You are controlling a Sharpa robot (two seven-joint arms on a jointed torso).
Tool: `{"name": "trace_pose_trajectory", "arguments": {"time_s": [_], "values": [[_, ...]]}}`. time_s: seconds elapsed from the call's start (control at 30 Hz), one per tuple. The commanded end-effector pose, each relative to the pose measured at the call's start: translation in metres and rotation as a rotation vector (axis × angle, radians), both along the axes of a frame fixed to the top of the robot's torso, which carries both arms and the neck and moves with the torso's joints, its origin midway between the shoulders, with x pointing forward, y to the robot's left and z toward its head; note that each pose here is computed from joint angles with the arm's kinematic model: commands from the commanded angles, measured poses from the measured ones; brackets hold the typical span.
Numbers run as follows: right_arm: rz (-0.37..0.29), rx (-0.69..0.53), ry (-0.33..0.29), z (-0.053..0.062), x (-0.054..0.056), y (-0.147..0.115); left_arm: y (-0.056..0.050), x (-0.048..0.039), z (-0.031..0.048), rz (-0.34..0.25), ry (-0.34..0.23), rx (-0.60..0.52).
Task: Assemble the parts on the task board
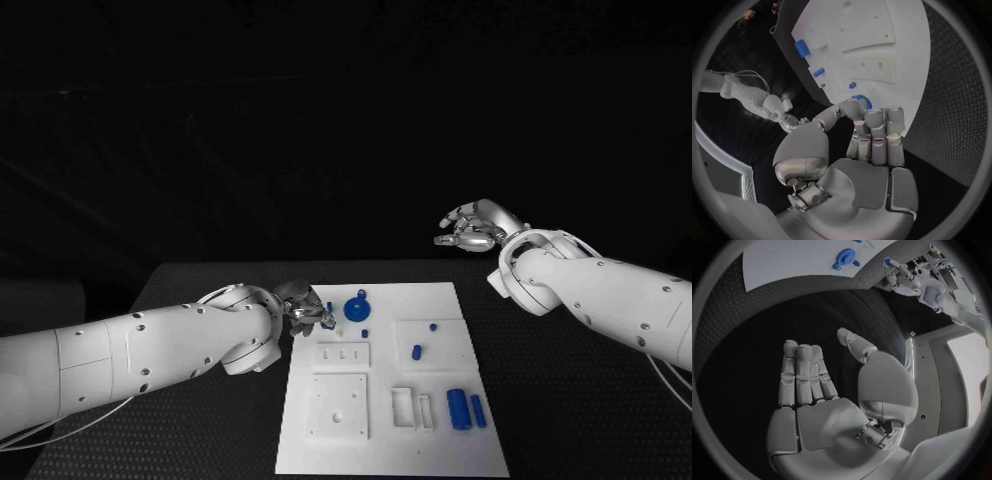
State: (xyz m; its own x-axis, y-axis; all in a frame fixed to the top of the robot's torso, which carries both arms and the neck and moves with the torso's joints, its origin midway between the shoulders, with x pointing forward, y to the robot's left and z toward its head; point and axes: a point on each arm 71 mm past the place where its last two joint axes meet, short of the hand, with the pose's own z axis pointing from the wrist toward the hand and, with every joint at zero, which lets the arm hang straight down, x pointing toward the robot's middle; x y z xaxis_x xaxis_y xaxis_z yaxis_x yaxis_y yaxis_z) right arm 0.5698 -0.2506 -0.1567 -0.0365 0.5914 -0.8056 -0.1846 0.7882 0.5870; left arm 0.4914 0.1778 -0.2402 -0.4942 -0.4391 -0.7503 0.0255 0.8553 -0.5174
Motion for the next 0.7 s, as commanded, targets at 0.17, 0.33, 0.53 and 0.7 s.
{"name": "trace_pose_trajectory", "arguments": {"time_s": [0.17,0.33,0.53,0.7], "values": [[-0.007,0.031,-0.016,0.001,0.004,-0.003,0.0,-0.0054,-0.0039,0.021,-0.071,0.057],[-0.023,0.046,-0.005,0.002,0.009,-0.006,-0.004,-0.0106,-0.0135,0.028,-0.081,0.055],[-0.022,0.059,0.004,0.002,0.013,-0.004,-0.005,-0.0143,-0.0224,0.033,-0.087,0.061],[-0.015,0.086,0.017,0.002,0.015,0.001,-0.01,-0.0165,-0.0284,0.029,-0.082,0.053]]}}
